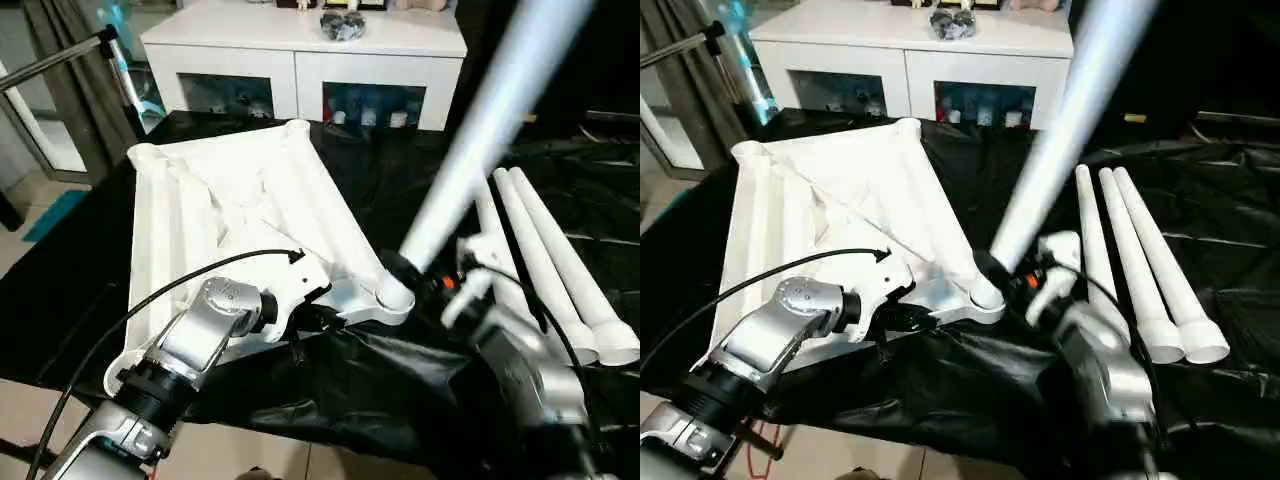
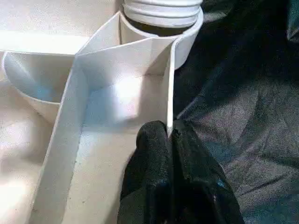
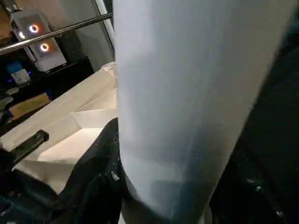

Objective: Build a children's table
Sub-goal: Insert table leg to table base

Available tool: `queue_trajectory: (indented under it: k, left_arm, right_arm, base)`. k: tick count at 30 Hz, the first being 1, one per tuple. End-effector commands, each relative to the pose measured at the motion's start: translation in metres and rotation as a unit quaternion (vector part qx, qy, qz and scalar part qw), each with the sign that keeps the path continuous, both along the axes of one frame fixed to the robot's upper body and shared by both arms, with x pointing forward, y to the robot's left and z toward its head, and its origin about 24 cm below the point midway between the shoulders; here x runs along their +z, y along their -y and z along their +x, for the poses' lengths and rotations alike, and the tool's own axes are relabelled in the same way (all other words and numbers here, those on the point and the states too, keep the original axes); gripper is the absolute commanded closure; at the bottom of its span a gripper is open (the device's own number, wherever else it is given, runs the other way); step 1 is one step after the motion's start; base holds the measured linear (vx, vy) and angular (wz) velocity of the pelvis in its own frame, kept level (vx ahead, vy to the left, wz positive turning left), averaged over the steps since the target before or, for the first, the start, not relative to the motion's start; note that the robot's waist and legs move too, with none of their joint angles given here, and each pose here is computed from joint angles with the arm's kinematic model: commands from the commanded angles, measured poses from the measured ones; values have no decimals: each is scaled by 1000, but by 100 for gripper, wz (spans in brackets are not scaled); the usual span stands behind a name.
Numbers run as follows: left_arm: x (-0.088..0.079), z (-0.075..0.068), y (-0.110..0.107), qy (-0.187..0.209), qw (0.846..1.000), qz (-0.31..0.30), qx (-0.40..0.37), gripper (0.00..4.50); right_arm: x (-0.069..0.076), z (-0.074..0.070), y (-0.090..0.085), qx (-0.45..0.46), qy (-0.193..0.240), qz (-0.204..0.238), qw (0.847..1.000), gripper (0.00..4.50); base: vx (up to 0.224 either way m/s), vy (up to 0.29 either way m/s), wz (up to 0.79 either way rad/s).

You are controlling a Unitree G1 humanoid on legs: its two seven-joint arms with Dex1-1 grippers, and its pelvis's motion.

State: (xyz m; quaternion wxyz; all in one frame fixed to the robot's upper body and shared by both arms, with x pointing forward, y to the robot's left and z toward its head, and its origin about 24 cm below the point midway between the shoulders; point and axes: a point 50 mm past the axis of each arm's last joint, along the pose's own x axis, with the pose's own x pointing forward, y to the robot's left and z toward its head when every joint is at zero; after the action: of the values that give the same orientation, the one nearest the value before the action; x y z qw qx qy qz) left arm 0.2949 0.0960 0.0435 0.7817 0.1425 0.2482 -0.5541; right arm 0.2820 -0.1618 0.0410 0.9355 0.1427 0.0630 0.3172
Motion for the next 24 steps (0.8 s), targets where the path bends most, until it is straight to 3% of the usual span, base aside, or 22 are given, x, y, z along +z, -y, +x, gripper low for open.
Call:
queue_trajectory:
  k: [1, 8, 11, 17, 24]
  left_arm:
    - [13, 13, -7, 34, 999, -1, 28, 450]
    - [13, 11, -9, 37, 999, 3, 19, 450]
    - [14, 8, -8, 38, 999, 2, -2, 450]
    - [14, 3, -6, 33, 999, 3, -21, 450]
    - [14, -1, -10, 29, 999, 10, -40, 450]
  right_arm:
    - [-23, -12, 10, -5, -52, -46, 998, 260]
    - [-16, -14, 8, 39, -30, -121, 991, 260]
    - [-9, -4, -2, 72, -26, -154, 985, 260]
    - [1, 13, -18, 142, -25, -182, 973, 260]
    - [2, 20, -25, 211, -39, -205, 955, 260]
  base:
    - [0, 0, 0]
    - [0, 0, 0]
    - [0, 0, 0]
    - [0, 0, 0]
    - [0, 0, 0]
